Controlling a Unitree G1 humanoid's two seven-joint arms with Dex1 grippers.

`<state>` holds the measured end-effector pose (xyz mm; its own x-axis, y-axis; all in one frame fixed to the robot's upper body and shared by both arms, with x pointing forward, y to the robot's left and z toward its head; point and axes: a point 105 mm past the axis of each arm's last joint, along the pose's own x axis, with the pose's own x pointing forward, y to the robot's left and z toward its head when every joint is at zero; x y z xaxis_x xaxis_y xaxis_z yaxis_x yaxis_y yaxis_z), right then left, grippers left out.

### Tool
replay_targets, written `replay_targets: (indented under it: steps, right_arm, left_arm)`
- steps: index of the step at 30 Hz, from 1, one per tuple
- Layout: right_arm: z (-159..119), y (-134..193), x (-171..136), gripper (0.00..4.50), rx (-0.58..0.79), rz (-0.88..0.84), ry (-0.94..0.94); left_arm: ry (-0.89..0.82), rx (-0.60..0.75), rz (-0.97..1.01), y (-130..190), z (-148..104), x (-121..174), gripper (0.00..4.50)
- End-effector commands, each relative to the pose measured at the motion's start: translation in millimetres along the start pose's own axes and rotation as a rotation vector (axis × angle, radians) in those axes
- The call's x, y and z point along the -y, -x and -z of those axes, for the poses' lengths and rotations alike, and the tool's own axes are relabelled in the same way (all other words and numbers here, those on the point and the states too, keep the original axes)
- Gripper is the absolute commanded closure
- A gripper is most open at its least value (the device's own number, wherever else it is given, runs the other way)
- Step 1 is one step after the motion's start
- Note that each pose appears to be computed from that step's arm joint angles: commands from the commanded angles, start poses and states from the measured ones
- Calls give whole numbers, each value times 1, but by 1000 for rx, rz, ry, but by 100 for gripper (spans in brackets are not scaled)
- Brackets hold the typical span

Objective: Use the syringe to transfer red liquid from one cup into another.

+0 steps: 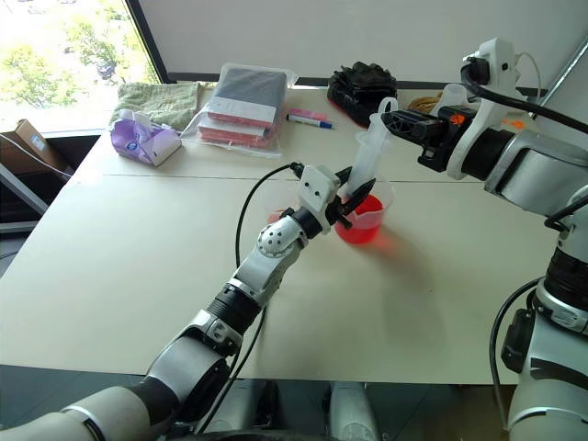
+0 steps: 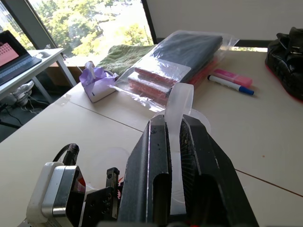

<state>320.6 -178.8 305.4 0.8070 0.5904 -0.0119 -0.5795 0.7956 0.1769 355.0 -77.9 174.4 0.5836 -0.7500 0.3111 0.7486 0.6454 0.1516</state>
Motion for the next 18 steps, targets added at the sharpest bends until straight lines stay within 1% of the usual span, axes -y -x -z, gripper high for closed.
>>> replay_targets:
  steps: [1, 7, 16, 18]
  right_arm:
    - [-54, 20, -23, 444, 230, -79, 88]
    - [-54, 20, -23, 444, 230, -81, 89]
    - [-45, 21, -23, 444, 187, -89, 95]
    - [-43, 21, -24, 367, 176, -98, 97]
  left_arm:
    - [77, -55, 97, -11, 13, 40, 300]
    - [79, -50, 99, -11, 12, 41, 300]
    - [81, -22, 106, -12, 7, 43, 300]
    - [86, -12, 102, -13, 4, 42, 300]
